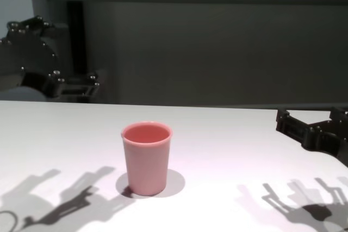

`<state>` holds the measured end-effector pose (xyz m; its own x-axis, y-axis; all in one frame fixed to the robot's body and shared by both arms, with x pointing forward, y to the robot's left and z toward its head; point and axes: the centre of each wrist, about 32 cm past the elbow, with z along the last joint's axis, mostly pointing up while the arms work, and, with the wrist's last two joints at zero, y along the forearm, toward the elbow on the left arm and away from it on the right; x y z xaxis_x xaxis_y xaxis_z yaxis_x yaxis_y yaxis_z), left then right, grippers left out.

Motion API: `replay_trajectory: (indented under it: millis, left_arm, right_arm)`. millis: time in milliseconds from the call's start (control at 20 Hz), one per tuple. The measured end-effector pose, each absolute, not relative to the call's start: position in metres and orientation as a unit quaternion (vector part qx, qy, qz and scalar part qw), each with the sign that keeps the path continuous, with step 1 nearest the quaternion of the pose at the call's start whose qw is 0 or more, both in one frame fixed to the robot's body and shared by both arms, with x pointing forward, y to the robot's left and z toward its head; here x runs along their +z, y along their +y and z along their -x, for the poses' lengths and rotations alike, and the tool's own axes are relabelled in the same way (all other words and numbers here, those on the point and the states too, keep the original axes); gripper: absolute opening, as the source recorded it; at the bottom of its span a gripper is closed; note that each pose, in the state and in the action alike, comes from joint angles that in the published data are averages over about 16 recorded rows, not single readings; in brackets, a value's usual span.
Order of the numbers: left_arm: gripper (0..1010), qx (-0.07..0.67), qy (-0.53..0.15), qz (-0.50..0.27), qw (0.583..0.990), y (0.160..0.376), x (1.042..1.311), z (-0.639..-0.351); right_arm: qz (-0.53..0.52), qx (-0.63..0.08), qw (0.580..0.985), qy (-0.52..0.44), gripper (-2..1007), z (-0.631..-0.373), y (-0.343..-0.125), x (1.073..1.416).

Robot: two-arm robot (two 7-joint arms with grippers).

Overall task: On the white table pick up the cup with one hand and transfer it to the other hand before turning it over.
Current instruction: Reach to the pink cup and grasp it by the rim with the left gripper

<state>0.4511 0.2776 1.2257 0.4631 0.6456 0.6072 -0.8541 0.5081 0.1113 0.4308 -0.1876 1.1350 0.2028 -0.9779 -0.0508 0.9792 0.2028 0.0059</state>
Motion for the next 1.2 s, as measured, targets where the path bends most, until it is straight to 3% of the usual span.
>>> replay_trajectory:
  millis: [550, 1200]
  left_arm:
    - [1001, 0.341, -0.351, -0.294, 0.821, 0.275, 1.275, -0.464]
    - [1001, 0.188, -0.396, -0.397, 0.806, 0.268, 1.300, -0.480]
  right_arm:
    - [-0.018, -0.631, 0.775, 0.018, 1002, -0.431, -0.188, 1.135]
    - [-0.018, -0.631, 0.775, 0.018, 1002, -0.431, -0.188, 1.135]
